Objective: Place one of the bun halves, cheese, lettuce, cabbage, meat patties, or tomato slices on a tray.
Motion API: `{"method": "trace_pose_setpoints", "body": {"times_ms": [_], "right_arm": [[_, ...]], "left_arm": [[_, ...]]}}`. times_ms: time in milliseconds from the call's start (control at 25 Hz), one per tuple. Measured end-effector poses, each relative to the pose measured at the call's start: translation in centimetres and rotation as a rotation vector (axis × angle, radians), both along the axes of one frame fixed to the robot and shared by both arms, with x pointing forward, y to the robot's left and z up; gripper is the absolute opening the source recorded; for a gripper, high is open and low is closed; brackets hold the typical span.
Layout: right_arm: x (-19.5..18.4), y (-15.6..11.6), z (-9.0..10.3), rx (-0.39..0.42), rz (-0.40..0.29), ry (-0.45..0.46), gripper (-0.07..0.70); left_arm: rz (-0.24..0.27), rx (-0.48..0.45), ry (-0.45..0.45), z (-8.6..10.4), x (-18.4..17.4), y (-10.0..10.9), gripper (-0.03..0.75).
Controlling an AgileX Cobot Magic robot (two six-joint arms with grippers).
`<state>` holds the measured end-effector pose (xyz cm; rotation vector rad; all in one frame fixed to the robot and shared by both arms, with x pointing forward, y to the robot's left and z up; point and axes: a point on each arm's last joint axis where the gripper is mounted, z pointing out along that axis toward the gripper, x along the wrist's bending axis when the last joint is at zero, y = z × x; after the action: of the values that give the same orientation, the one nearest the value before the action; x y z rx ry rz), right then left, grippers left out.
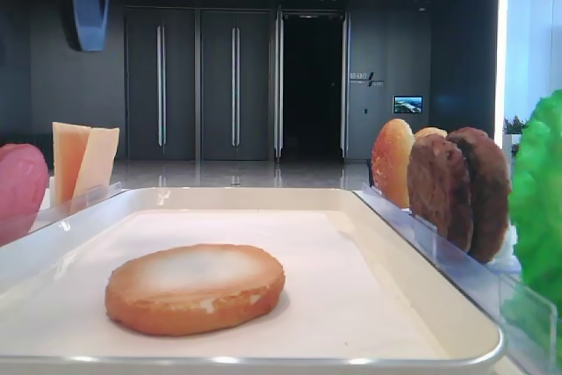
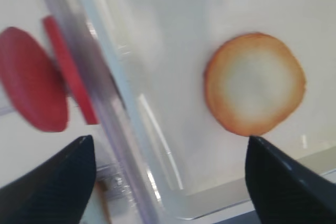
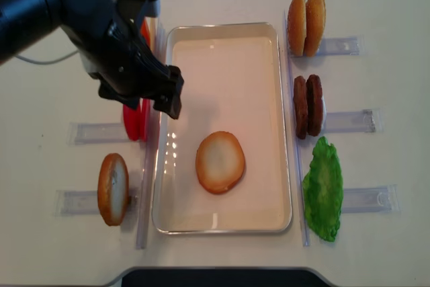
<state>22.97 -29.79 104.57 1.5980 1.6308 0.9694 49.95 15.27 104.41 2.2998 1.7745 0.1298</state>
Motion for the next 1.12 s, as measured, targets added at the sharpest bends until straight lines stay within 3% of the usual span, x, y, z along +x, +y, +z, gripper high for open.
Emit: {"method": "trace_pose_setpoints", "body": {"times_ms": [120,320,680,840,1120], "right_arm": [[0.0,0.0,0.0,0.000,0.000,0.000,0.382],[0.0,0.0,0.0,0.000,0.000,0.000,0.382],[0.0,0.0,0.0,0.000,0.000,0.000,0.382],[0.0,0.0,0.0,0.000,0.000,0.000,0.382],[0.0,0.0,0.0,0.000,0.000,0.000,0.382]], "left_arm": [[0.052,0.079,-0.004,1.4,0.8,1.7,0.692],[0.149,0.176,0.012,2.1,1.9,5.3,0.692],[0.331,0.204,-0.010,3.0,2.6,11.0,0.692],[0.363,0.247,0.012,2.3,1.1,12.7,0.678],[0.350,0.307,0.114,-1.4,-5.4,14.2,0.654]]}}
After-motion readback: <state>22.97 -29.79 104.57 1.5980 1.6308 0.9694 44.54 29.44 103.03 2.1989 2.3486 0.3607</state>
